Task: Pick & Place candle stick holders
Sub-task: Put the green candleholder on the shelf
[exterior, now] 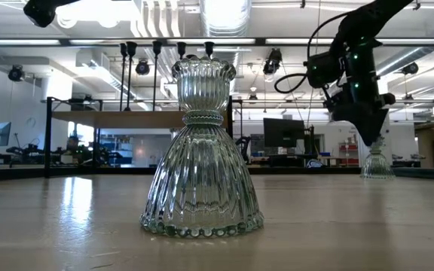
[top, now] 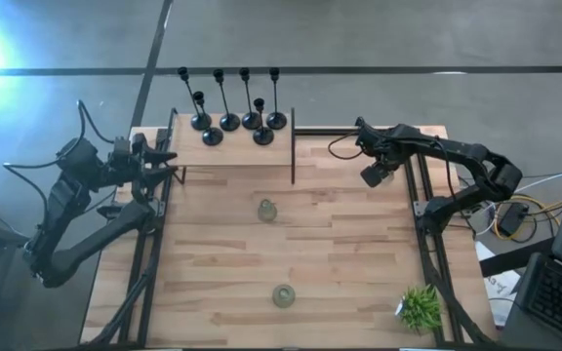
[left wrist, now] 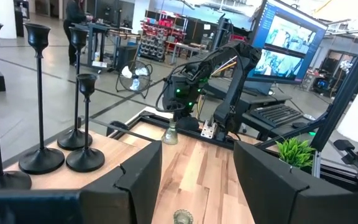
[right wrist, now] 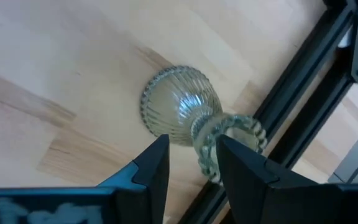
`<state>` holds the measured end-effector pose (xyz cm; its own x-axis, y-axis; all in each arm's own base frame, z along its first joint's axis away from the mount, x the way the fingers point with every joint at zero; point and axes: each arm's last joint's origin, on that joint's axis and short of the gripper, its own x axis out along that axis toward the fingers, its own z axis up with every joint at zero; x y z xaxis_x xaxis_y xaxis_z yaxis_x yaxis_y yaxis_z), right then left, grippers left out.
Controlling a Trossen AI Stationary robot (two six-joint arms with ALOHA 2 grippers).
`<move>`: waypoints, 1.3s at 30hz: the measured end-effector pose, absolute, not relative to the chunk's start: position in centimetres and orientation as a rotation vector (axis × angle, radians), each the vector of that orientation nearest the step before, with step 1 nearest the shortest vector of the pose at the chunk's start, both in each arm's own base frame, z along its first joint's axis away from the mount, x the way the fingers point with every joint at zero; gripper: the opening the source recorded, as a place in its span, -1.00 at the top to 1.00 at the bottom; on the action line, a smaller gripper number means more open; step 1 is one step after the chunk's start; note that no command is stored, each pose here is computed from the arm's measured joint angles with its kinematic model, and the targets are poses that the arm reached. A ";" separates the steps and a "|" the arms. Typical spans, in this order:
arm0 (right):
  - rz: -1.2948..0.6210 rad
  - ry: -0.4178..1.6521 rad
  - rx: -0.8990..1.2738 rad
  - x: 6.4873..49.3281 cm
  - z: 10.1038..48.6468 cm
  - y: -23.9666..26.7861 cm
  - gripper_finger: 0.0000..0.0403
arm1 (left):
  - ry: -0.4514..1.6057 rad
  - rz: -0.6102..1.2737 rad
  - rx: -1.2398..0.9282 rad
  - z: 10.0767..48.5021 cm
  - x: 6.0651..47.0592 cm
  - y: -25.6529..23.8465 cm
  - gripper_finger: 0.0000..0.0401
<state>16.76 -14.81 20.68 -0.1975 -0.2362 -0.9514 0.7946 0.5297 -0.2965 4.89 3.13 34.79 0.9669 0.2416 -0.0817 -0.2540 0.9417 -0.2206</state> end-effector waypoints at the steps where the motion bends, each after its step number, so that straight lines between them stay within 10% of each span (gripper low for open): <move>1: -1.003 1.486 0.500 16.8 20.7 -14.8 0.39 | 0.054 0.253 -0.232 34.8 4.9 3.1 -0.02; 10: -0.987 1.484 0.478 16.9 20.7 -14.9 0.88 | 0.055 0.253 -0.224 34.8 4.9 3.1 -0.02; 19: -0.906 1.550 0.451 16.8 21.8 -14.1 0.94 | 0.057 0.220 -0.224 34.8 4.9 3.0 -0.02; 39: -0.273 0.985 -0.002 21.9 38.9 1.1 0.94 | 0.132 -0.232 -0.309 33.8 4.9 1.8 -0.02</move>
<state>21.89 1.07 38.95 0.5212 -0.2285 -0.8223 0.2270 0.9659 -0.1246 4.93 1.78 33.76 0.9650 -0.2453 -0.0931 0.2050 0.9263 -0.3160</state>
